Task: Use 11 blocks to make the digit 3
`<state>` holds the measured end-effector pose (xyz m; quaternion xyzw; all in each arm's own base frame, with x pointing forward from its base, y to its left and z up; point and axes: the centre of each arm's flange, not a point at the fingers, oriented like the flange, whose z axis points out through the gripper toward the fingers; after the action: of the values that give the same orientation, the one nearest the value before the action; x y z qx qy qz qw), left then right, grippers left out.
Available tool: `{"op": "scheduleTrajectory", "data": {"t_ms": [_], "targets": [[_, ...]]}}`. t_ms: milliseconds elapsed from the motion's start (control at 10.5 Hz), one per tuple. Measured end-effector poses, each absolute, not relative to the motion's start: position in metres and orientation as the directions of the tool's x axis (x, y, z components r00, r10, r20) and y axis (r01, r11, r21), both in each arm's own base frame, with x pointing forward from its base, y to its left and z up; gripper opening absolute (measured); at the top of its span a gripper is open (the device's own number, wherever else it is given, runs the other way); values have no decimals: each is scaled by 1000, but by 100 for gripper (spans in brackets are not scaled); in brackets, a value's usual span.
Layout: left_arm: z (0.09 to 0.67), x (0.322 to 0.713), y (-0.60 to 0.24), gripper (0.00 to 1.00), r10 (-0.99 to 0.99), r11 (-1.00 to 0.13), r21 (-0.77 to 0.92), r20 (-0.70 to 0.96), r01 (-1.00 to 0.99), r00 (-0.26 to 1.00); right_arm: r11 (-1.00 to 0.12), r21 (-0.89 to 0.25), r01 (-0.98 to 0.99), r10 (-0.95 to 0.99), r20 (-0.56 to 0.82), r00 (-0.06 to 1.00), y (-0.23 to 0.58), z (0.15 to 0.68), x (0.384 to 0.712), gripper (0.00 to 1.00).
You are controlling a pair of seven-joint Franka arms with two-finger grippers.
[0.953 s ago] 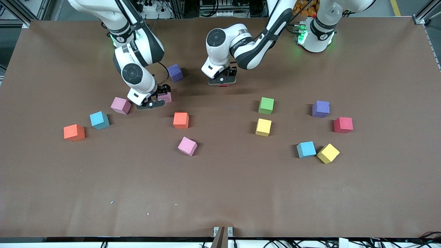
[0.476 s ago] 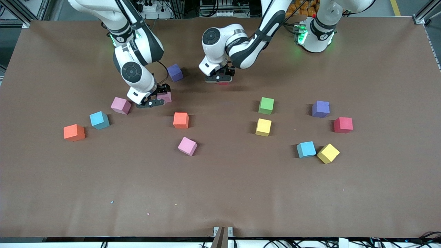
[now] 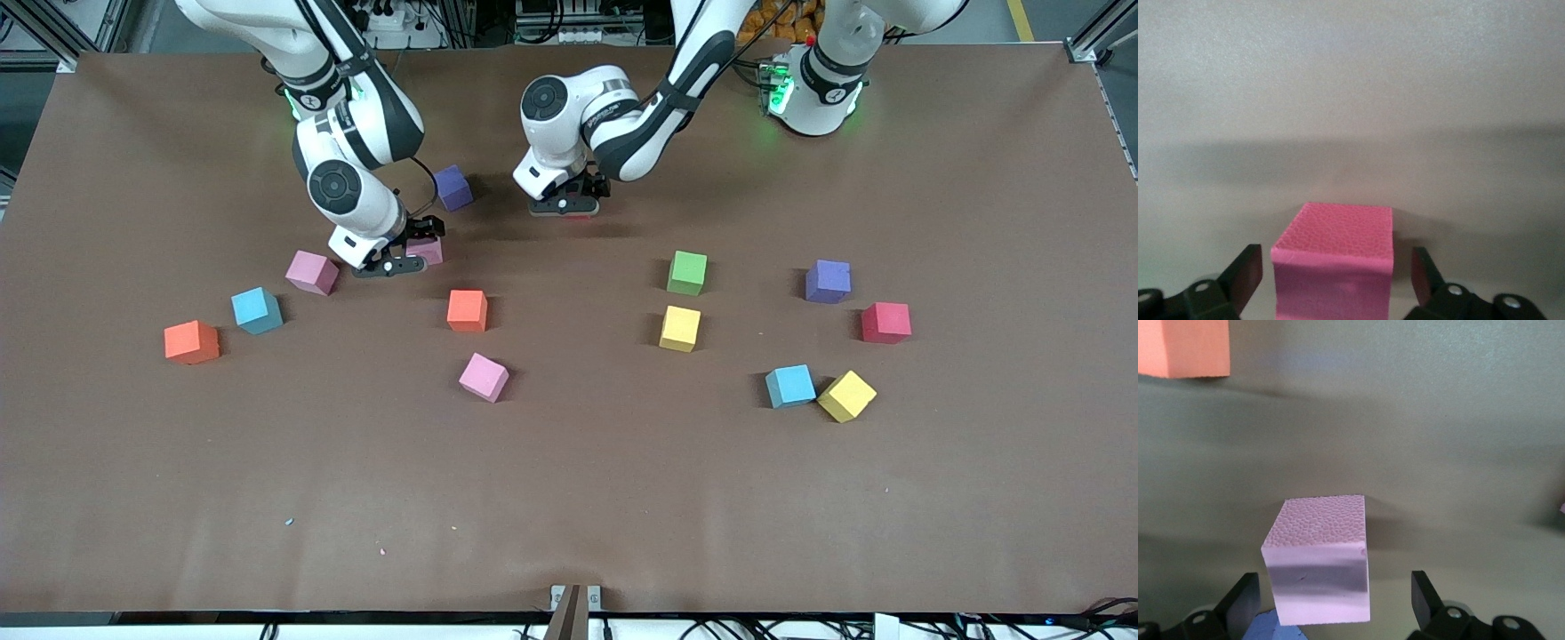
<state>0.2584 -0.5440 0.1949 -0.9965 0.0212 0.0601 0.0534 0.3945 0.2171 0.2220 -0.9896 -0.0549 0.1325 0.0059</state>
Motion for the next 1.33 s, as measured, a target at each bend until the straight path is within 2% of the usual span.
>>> {"op": "scheduleTrajectory", "data": {"t_ms": [286,667,858,1048,1143,1334], "targets": [[207,266,-546,100,8,-991,-133,-121,-8,993,-993,-32,114,118,-247,962,220,218,392,100],[262,277,-547,100,105,-988,-120,-73,96,992,-991,-24,134,136,-263,955,226,200,383,100],[297,304,-527,100,227,-967,-133,-76,216,971,-990,-22,141,142,-269,953,229,194,380,89],[324,344,-493,100,361,-925,-155,-65,348,930,-990,-25,138,139,-266,954,229,195,381,64],[337,369,-473,100,413,-904,-145,-56,402,909,-991,-31,131,135,-265,955,231,196,381,58],[363,426,-428,100,492,-866,-128,-48,483,869,-988,-45,148,155,-260,953,244,199,377,53]]}}
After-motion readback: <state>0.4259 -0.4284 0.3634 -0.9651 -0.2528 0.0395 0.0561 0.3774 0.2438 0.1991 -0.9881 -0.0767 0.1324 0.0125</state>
